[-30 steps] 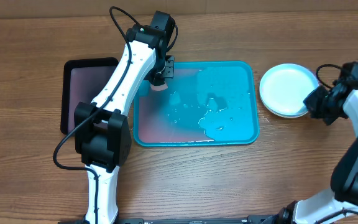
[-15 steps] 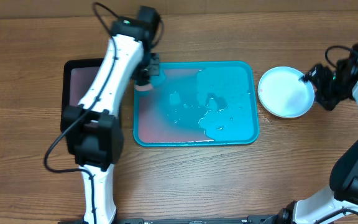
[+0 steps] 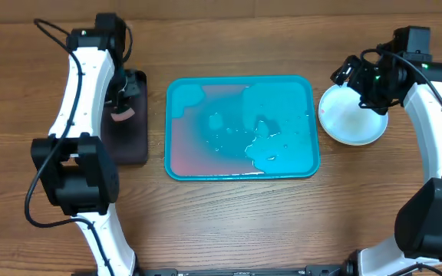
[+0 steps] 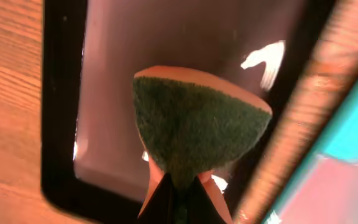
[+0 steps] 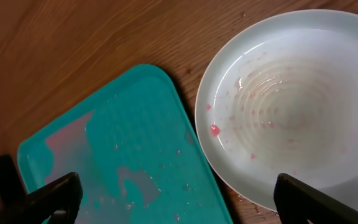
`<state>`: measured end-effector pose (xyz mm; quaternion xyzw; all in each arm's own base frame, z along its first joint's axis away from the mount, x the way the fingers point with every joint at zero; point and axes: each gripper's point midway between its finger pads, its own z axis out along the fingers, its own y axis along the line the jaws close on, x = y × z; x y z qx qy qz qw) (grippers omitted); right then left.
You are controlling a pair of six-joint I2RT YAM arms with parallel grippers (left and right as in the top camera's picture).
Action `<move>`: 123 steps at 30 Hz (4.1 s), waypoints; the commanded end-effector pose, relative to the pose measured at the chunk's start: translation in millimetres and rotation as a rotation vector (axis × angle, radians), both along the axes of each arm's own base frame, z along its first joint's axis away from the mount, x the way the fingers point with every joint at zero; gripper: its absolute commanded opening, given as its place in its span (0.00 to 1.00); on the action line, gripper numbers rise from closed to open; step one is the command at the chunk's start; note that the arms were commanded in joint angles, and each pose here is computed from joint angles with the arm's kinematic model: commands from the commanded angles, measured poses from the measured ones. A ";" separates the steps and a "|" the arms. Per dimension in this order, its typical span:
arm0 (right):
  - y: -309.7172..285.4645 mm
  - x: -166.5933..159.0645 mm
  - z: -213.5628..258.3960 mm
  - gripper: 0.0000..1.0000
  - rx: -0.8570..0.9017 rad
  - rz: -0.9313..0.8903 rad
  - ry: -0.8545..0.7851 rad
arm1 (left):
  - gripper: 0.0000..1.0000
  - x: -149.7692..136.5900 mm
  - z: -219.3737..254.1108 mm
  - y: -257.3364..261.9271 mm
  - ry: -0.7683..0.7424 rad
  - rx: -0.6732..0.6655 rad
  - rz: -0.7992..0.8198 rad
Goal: Clean dirty plates on tray and stack at the side
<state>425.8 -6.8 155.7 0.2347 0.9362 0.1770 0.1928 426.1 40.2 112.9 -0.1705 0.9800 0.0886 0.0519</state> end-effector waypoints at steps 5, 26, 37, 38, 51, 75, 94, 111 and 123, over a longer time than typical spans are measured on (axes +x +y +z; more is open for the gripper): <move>1.3 -0.6 7.2 1.00 -0.041 0.043 -0.018 | 0.07 -22.9 -67.8 41.1 0.051 0.035 0.050; 5.0 -21.7 128.9 1.00 -0.130 0.123 -0.266 | 1.00 12.3 152.6 2.4 -0.369 -0.011 -0.039; 16.8 -114.5 268.4 1.00 -0.190 0.101 -0.624 | 1.00 -1.5 212.4 -21.1 -0.527 -0.020 -0.094; 17.5 -120.2 273.5 1.00 -0.193 0.099 -0.642 | 1.00 -1.2 211.8 -21.1 -0.526 -0.020 -0.094; 12.2 -152.3 259.0 1.00 -0.227 0.074 -0.559 | 1.00 -0.8 211.0 -21.1 -0.524 -0.020 -0.094; 48.7 -171.8 63.5 1.00 -0.492 0.304 -1.196 | 1.00 -0.8 211.0 -21.1 -0.524 -0.020 -0.094; 50.8 -184.8 20.6 1.00 -0.486 0.311 -1.209 | 1.00 -0.8 211.0 -21.1 -0.524 -0.020 -0.094; 50.7 -184.8 20.1 1.00 -0.487 0.311 -1.206 | 1.00 -0.8 211.0 -21.1 -0.524 -0.020 -0.094; 50.7 -184.8 20.1 1.00 -0.487 0.311 -1.206 | 1.00 -3.1 210.0 -20.1 -0.514 -0.015 -0.092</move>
